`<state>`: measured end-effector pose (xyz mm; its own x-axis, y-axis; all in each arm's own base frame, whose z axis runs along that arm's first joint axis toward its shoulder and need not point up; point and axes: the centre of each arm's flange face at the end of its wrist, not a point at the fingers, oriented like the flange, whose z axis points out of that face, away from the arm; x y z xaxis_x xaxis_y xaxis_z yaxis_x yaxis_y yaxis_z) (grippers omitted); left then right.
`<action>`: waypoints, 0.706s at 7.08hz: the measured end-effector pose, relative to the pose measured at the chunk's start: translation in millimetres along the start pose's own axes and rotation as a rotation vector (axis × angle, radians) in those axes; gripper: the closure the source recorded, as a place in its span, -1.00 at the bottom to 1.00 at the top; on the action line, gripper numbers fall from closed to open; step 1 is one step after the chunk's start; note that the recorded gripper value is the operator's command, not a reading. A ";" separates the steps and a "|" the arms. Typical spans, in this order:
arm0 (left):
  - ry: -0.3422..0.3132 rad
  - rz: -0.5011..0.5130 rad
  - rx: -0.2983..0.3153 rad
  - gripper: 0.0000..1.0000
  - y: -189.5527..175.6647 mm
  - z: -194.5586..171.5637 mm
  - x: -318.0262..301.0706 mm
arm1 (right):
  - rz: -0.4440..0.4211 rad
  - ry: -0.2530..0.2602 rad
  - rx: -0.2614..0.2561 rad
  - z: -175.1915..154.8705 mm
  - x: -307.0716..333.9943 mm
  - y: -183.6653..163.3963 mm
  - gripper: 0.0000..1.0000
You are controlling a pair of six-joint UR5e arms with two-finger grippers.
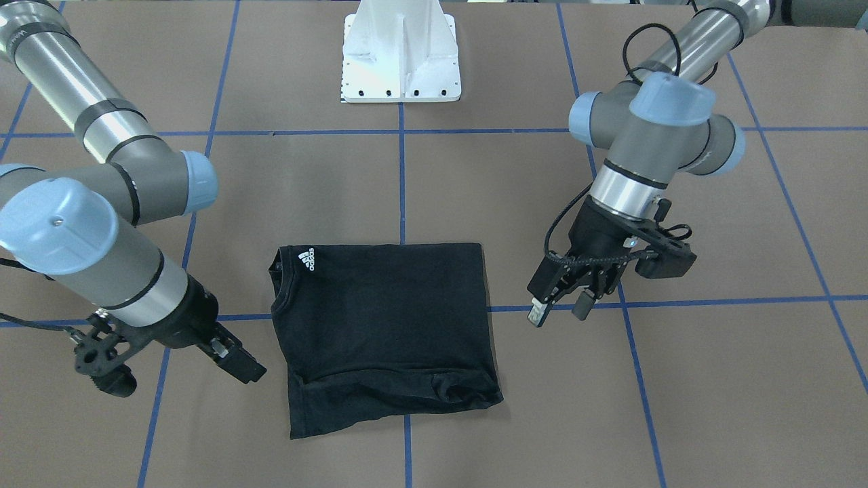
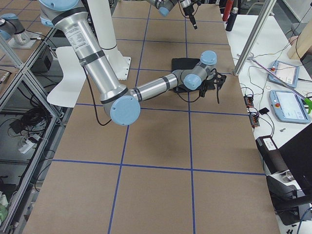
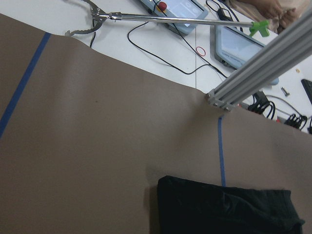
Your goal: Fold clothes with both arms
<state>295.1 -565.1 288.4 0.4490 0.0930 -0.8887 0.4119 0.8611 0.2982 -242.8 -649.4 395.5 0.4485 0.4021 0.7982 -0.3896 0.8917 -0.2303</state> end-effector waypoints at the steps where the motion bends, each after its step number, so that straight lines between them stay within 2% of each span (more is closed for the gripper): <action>1: -0.025 0.131 -0.036 -1.00 -8.6 -20.8 -33.4 | -0.084 0.006 -0.001 -25.5 58.9 -26.1 -1.00; 3: -0.093 0.387 -0.099 -1.00 -32.3 -64.5 -125.3 | -0.223 0.038 0.002 -62.1 176.3 -59.1 -1.00; 4: -0.118 0.465 -0.132 -1.00 -41.9 -92.6 -179.3 | -0.292 0.074 -0.003 -75.6 227.9 -69.6 -1.00; 5: -0.132 0.500 -0.175 -1.00 -51.7 -122.2 -230.1 | -0.360 0.123 -0.026 -92.3 272.3 -80.9 -1.00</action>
<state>73.6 -569.9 434.9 0.6563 0.4590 -0.5988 -0.0107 0.7992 0.6010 -14.9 -592.9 580.1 0.6468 0.0829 0.7581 -0.1696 0.9848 0.0370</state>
